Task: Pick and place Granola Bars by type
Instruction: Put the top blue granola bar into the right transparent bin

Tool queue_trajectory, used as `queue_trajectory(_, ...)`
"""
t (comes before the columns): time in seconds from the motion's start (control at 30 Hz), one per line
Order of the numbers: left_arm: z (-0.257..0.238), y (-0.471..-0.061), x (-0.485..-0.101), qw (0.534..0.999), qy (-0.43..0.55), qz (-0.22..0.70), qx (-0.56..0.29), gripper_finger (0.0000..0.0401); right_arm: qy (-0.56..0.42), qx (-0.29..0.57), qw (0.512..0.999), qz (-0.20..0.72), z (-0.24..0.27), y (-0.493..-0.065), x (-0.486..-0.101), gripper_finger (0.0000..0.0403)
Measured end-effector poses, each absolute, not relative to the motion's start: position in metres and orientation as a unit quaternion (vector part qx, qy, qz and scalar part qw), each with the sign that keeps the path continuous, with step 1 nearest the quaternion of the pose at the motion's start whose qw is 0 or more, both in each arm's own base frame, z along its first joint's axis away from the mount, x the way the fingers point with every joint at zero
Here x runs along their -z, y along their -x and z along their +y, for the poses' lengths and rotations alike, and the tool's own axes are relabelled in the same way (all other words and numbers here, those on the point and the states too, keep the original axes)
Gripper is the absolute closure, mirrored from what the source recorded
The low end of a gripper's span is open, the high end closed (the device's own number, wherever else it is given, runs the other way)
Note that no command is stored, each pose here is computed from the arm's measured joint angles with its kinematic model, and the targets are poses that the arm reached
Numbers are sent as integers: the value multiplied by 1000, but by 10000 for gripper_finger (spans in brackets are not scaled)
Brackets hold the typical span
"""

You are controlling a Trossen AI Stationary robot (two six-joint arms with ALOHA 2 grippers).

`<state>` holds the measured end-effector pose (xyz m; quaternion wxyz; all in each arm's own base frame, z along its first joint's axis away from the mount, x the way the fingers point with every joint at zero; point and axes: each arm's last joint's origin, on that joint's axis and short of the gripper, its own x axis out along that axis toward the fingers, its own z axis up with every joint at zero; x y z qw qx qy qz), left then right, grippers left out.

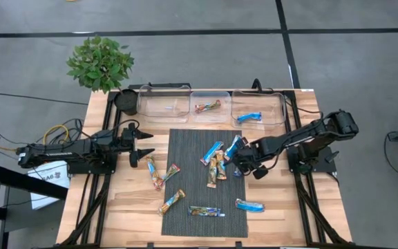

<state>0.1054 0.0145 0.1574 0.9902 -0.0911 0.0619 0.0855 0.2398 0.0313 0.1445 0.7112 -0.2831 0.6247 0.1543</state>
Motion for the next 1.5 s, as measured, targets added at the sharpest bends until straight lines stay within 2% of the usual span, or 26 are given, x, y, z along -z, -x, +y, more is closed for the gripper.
queue_trajectory(0.23,15,-105,-157,990,91,62,-86,83,283,-156,711,625,32,-244,-137,264)
queue_trajectory(0.57,15,-105,-157,990,91,62,-86,83,259,-134,722,627,32,-243,-139,339)
queue_trajectory(0.73,15,-105,-157,990,91,61,-86,83,245,-120,734,623,31,-241,-147,360)
queue_trajectory(1.07,15,-105,-157,990,91,61,-86,83,247,-97,770,580,28,-230,-178,364)
queue_trajectory(1.5,15,-105,-157,990,91,61,-86,83,223,-29,845,486,3,-207,-229,364)
